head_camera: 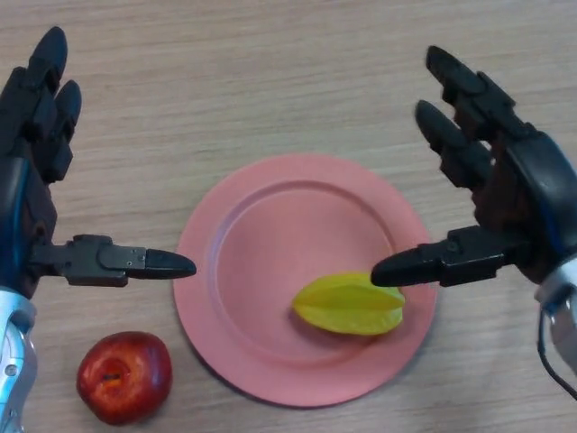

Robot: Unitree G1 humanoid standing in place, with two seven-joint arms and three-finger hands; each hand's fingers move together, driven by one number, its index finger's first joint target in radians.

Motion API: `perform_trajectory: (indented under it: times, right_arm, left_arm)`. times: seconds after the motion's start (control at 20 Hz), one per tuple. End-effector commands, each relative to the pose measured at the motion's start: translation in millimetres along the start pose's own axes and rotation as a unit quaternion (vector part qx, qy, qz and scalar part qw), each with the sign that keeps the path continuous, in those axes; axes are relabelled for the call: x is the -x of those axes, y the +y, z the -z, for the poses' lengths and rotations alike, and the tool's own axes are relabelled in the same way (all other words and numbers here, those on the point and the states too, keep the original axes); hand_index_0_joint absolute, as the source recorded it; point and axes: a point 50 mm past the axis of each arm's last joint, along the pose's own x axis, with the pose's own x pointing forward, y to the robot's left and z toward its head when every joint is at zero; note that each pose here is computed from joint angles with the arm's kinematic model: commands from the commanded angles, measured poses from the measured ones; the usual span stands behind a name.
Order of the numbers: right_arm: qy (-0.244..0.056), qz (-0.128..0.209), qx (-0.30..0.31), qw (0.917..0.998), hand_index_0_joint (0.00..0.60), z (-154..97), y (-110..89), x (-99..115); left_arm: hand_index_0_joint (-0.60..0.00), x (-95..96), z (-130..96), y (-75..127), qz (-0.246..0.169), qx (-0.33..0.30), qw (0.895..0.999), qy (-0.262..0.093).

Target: Pick up the yellow starfruit and place it on the plate

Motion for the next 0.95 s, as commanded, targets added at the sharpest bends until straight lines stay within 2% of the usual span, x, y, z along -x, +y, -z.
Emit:
perform_trajectory:
  times: [0.05, 0.1, 0.25, 0.4, 0.55, 0.95]
  right_arm:
    - [-0.115, 0.033, 0.065, 0.9907, 0.000, -36.1, -19.0, 8.1]
    - [-0.110, 0.039, 0.086, 0.9894, 0.000, -35.9, -22.6, 11.0]
    - [-0.104, 0.044, 0.091, 0.9894, 0.000, -37.9, -24.0, 15.3]
    - [-0.098, 0.030, 0.072, 0.9921, 0.000, -42.4, -23.2, 17.3]
    - [-0.104, 0.037, 0.056, 0.9923, 0.000, -44.2, -23.3, 19.6]
    - [-0.089, 0.049, 0.052, 0.9935, 0.000, -43.8, -24.4, 29.0]
  left_arm:
    - [0.000, 0.3, -33.8, 10.1, -0.031, -0.029, 0.993, -0.107]
    - [0.000, -0.2, -34.7, 9.3, -0.028, -0.022, 0.994, -0.105]
    - [0.000, -2.0, -36.5, 7.2, -0.022, -0.030, 0.994, -0.106]
    - [0.000, -2.7, -39.0, 6.5, -0.021, -0.040, 0.992, -0.115]
    - [0.000, -0.6, -37.3, 6.2, -0.021, -0.041, 0.992, -0.116]
    - [0.000, -0.4, -43.1, 5.7, -0.024, -0.036, 0.992, -0.119]
